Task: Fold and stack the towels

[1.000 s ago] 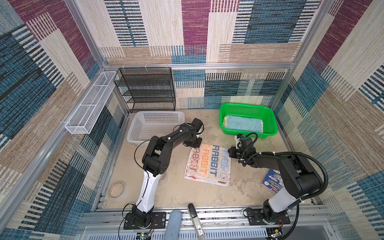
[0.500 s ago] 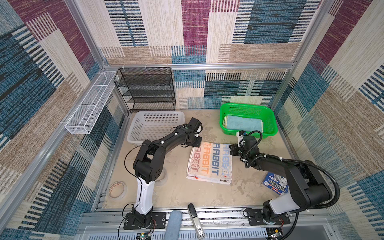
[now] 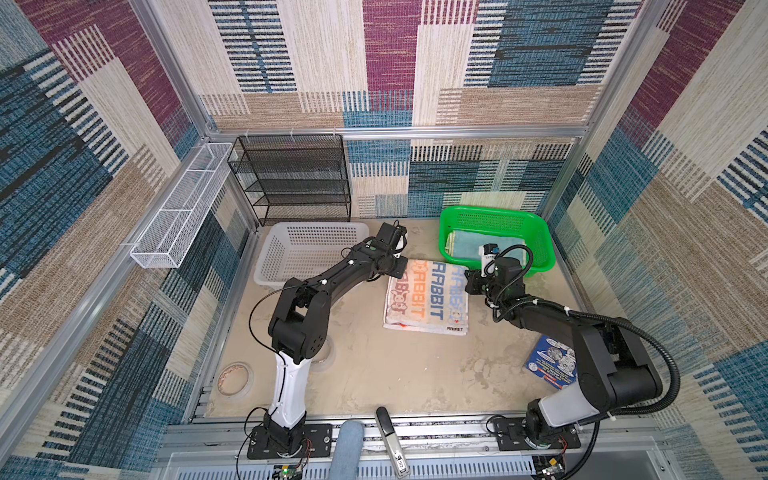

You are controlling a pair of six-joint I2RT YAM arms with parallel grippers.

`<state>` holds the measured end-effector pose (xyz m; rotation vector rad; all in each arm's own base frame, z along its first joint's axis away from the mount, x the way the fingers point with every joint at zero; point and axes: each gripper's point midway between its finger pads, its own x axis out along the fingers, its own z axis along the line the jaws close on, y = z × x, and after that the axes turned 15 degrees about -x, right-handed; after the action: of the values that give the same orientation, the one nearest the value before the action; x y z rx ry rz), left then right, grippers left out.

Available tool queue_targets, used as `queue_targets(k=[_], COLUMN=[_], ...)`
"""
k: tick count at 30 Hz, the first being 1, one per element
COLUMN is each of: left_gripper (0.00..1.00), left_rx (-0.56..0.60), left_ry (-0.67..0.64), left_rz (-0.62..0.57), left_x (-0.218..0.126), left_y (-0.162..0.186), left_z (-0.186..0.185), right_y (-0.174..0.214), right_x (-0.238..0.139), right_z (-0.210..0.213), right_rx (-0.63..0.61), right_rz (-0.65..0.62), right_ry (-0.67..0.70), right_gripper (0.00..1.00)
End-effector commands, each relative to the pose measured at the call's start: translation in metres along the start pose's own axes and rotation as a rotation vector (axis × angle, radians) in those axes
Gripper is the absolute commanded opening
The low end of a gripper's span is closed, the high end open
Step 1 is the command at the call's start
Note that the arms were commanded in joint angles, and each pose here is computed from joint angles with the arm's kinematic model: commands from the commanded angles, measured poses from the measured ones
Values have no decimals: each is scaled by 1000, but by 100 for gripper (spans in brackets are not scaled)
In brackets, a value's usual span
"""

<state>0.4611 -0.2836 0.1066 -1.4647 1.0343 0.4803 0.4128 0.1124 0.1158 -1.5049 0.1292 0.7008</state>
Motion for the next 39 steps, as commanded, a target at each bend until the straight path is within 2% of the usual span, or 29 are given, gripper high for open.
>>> queue_targets(k=[1, 8, 15, 26, 28, 29, 30, 36, 39], left_gripper=[0, 0, 0, 1, 13, 23, 33, 42, 43], left_rx=[19, 9, -11, -73, -83, -87, -89, -86, -80], left_ry=[-9, 47, 91, 100, 95, 95, 92, 81, 83], left_rz=[-16, 0, 34, 98, 112, 117, 118, 89, 50], left_x=[-7, -33, -50, -34, -33, -33, -35, -54, -67], left_y=[5, 34, 68, 119, 127, 130, 133, 140, 135], left_z=[4, 1, -10, -10, -9, -9, -8, -5, -4], right_y=[0, 13, 41, 113, 121, 125, 126, 109, 91], right_x=[-8, -37, -59, -61, -62, -64, -64, -75, -81], right_z=[6, 17, 29, 47, 47, 46, 45, 37, 39], right_rx=[-26, -6, 103, 280, 304, 311, 315, 298, 282], right_rz=[-47, -45, 38, 197, 220, 228, 231, 193, 141], right_ry=[-25, -58, -106, -195, -189, -178, -168, -114, -122], right_gripper=[0, 0, 0, 2, 7, 18, 22, 36, 42])
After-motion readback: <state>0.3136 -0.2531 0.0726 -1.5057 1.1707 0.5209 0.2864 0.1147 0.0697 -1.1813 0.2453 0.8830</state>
